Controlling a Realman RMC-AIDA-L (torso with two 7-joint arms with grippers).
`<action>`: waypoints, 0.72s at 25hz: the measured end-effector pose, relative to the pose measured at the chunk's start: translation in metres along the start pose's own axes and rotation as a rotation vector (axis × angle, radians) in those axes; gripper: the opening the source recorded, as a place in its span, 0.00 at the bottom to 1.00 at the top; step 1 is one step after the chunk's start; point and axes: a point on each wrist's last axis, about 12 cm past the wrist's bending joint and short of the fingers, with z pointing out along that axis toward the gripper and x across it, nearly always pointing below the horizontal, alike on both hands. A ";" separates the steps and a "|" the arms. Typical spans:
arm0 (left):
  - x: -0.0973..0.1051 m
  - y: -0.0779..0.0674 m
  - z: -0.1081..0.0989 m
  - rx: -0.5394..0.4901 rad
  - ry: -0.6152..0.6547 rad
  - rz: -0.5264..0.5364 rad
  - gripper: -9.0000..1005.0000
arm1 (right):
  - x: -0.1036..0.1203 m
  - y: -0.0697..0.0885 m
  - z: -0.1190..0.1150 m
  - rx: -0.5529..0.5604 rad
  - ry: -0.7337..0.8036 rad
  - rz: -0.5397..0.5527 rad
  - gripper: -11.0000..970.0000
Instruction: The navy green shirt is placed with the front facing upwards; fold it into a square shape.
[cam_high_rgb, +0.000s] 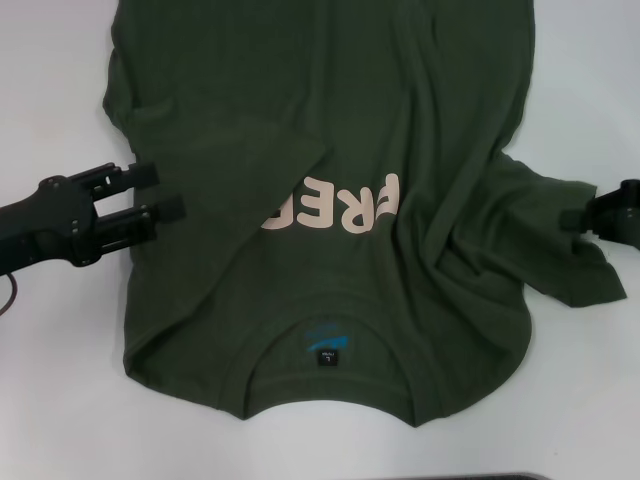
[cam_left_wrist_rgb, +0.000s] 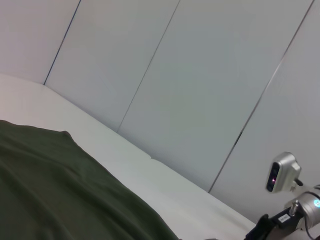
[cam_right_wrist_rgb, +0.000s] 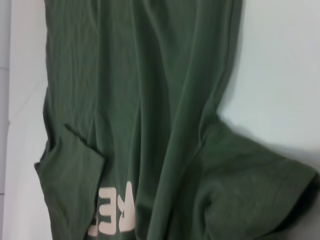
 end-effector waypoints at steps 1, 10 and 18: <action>0.000 0.000 0.000 0.000 0.000 0.000 0.72 | 0.000 -0.001 -0.004 -0.004 -0.013 0.003 0.02; 0.000 0.000 -0.002 -0.003 -0.001 0.001 0.72 | -0.001 -0.008 -0.038 -0.020 -0.096 0.031 0.02; 0.000 0.000 -0.005 -0.007 -0.010 0.000 0.72 | -0.003 -0.009 -0.061 -0.043 -0.140 0.047 0.02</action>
